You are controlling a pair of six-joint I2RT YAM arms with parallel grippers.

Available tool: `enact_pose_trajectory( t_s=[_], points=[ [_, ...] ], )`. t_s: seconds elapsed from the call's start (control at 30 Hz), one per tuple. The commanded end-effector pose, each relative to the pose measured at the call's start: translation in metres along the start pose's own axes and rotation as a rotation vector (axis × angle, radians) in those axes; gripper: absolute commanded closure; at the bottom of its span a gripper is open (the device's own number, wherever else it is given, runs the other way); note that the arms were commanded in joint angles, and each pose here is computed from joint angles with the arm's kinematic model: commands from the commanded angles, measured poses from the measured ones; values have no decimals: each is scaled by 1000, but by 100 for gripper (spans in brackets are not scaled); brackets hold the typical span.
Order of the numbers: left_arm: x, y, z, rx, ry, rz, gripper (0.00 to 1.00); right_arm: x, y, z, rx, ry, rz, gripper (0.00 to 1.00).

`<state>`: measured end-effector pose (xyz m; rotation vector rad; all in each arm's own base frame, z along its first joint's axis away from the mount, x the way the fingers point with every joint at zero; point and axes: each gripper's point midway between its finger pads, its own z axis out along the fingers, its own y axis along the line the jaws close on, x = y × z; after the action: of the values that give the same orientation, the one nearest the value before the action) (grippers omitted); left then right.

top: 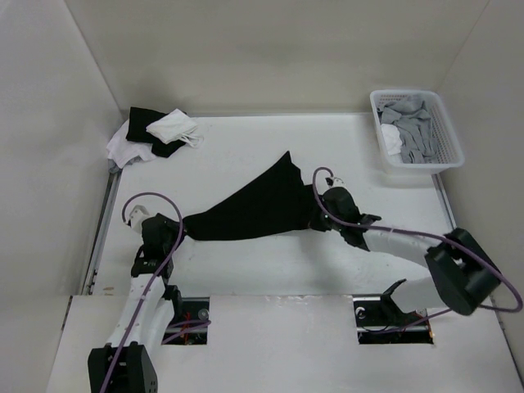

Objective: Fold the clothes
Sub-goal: Flatten the tank top out

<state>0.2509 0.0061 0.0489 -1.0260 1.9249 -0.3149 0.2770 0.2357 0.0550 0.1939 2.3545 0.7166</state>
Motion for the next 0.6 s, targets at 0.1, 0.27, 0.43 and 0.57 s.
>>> enact_pose_trajectory(
  t_s=[0.1, 0.27, 0.43, 0.57],
  points=[
    [9, 1, -2, 12, 28, -5, 72, -38, 32, -55, -143, -133, -6, 91],
    [20, 7, -3, -18, 72, -19, 76, -60, 18, -81, -138, -223, 37, 94],
    [33, -2, -6, 21, 104, 16, 76, -99, -3, -111, -140, -388, 159, 97],
    [33, -6, -3, 13, 89, 44, 68, -75, 7, -93, -163, -244, 102, 87]
  ],
)
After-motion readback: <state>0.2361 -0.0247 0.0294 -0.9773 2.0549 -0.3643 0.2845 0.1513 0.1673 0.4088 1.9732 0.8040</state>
